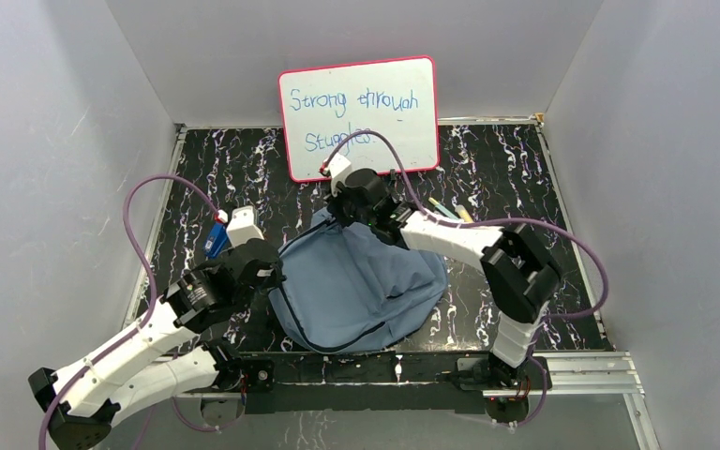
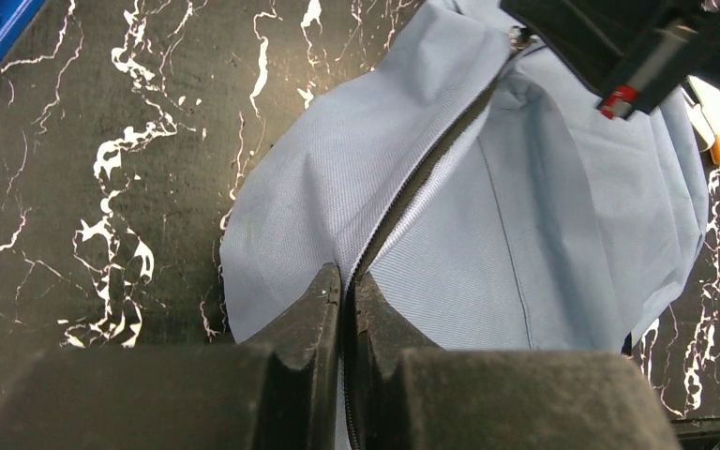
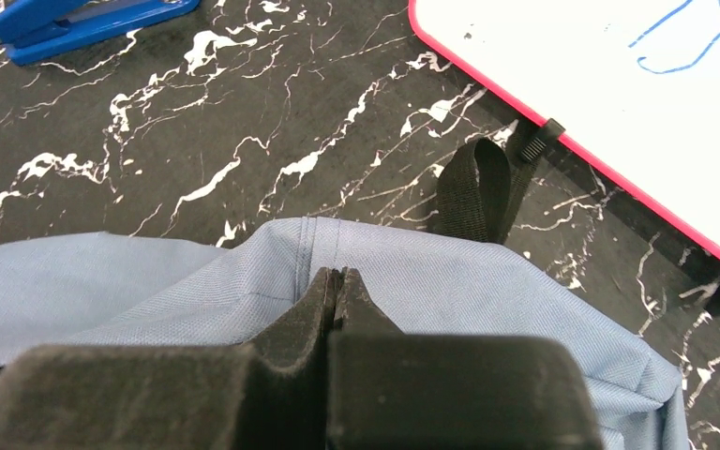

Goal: Pack the student bag
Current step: Zip the student bag at the center of the board, then adjust the student bag at the center of the board.

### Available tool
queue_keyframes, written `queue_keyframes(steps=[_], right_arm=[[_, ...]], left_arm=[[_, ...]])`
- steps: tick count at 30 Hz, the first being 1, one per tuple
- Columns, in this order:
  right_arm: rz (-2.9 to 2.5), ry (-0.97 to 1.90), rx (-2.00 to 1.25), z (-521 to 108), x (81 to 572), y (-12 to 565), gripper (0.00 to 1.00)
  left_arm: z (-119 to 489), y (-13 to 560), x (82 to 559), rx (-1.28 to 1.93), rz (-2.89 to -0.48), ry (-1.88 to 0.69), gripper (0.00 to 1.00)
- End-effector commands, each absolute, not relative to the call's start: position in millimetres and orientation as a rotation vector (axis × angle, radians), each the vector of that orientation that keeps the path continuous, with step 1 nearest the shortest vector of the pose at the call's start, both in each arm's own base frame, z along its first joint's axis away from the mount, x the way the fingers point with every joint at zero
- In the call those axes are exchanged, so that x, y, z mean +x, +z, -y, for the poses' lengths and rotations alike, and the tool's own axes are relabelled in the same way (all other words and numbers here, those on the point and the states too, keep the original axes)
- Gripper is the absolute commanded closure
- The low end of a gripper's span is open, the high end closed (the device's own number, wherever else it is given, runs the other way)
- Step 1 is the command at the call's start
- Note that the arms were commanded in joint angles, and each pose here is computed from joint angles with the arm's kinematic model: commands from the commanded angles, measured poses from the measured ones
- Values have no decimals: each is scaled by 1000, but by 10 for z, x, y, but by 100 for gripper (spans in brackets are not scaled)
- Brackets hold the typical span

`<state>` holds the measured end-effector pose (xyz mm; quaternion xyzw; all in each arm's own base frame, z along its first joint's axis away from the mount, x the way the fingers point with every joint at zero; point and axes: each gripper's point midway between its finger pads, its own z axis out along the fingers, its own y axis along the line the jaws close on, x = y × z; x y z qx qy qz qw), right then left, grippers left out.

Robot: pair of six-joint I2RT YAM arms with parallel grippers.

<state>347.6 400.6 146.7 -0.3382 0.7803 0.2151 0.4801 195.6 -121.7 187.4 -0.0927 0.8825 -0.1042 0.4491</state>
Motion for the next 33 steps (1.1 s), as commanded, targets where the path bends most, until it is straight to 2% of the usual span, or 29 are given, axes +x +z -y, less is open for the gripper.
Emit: queue_keyframes(steps=[1,5,11,16,17,20,25,28,33], right_arm=[[-1852,278,-678,-3211,3932,1722,100],[-1826,347,-695,-3218,3804,1690,100],[-1904,212,-674,-2970,3892,1380,100],[-1922,172,-663,-2845,3967,1384,99],[-1912,196,-665,-2863,3964,1451,92],[-1847,322,-682,-2999,3892,1788,62],[-1779,514,-701,-3072,3551,2330,39],[-1838,514,-601,-2846,3369,2378,30],[-2043,430,-448,-2363,3045,2070,26]], left_arm=[[817,1905,1821,-283,-2194,-82,100],[755,1852,1787,-324,-2212,-42,100],[688,1819,1752,-349,-2225,0,100],[718,1807,1767,-336,-2231,-1,100],[753,1805,1784,-323,-2231,-11,100],[911,1812,1873,-281,-2227,-55,100],[1150,1842,2093,-222,-2232,-34,100],[1191,1813,2269,-198,-2263,25,100],[1113,1775,2651,-189,-2303,14,100]])
